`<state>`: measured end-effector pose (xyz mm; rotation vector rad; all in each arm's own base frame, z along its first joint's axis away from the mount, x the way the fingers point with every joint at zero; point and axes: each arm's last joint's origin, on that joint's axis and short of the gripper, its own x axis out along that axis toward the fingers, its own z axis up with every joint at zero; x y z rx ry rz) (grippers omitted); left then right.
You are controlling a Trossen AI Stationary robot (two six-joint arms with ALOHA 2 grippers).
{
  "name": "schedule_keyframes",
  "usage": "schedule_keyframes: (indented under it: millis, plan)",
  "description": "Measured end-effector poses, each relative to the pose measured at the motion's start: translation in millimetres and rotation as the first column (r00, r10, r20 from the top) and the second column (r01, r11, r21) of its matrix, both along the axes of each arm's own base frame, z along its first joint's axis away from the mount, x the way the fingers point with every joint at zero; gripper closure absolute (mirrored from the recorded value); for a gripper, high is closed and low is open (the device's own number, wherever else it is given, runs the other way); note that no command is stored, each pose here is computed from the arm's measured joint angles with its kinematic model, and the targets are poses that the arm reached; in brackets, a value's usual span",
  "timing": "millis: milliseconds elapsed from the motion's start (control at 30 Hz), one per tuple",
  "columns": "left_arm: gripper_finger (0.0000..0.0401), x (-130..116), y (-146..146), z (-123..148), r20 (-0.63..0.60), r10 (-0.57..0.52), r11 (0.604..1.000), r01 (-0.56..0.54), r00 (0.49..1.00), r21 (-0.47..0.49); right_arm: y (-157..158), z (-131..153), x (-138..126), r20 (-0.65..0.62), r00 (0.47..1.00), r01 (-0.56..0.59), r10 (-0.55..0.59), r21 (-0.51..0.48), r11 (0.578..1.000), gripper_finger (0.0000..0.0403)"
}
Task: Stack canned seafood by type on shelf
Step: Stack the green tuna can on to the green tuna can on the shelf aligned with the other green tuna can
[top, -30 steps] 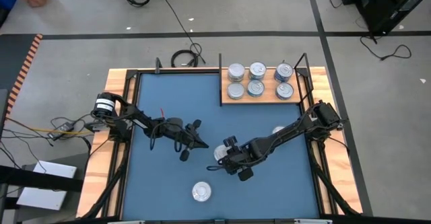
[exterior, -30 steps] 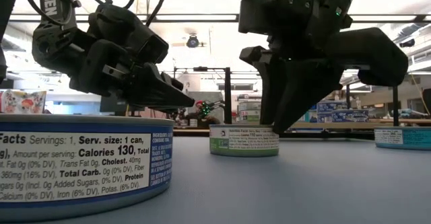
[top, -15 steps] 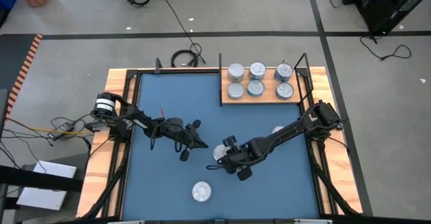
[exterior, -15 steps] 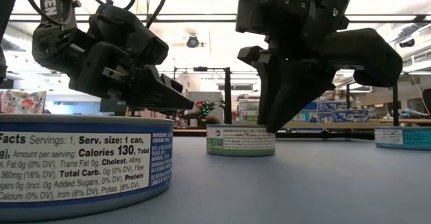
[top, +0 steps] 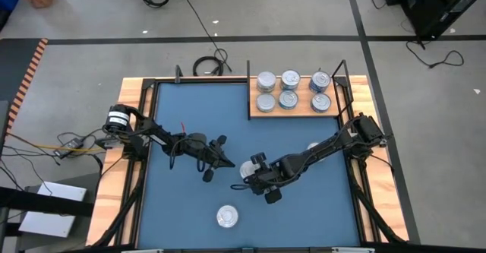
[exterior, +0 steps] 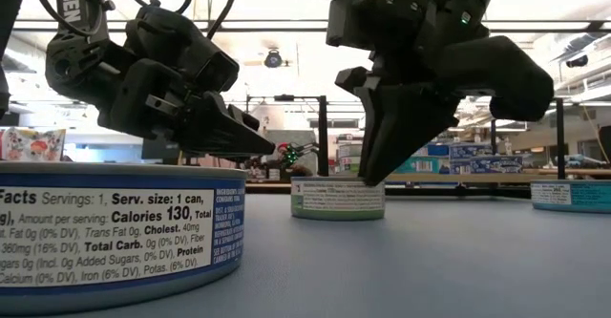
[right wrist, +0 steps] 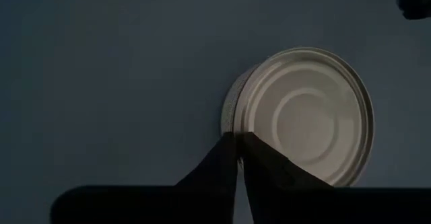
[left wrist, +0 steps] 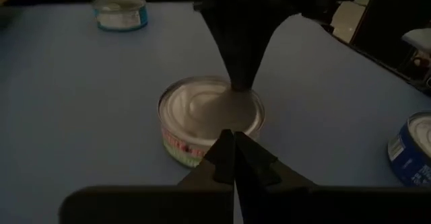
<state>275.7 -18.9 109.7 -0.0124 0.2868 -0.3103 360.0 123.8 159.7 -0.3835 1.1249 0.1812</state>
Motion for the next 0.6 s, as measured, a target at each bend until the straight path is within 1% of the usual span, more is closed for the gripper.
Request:
schedule_keyframes:
  millis: [100, 200, 600]
  plan:
    - [0.0395, 0.6, -1.5, 2.4, 0.026, -0.006, 1.0, 0.006, 1.0, -0.001, 0.1, 0.2, 0.6, 0.003, 1.0, -0.003, 0.003, 0.011, 1.0, 0.0386]
    - [0.0395, 0.6, -1.6, 2.5, 0.027, -0.01, 1.0, 0.01, 1.0, -0.002, 0.1, 0.2, 0.7, 0.004, 1.0, -0.003, 0.003, 0.011, 1.0, 0.0397]
    - [0.0395, 0.7, -1.3, 2.3, 0.025, 0.0, 1.0, 0.0, 1.0, 0.001, 2.7, 12.8, 7.2, 0.028, 1.0, 0.009, -0.01, 0.034, 0.999, 0.04]
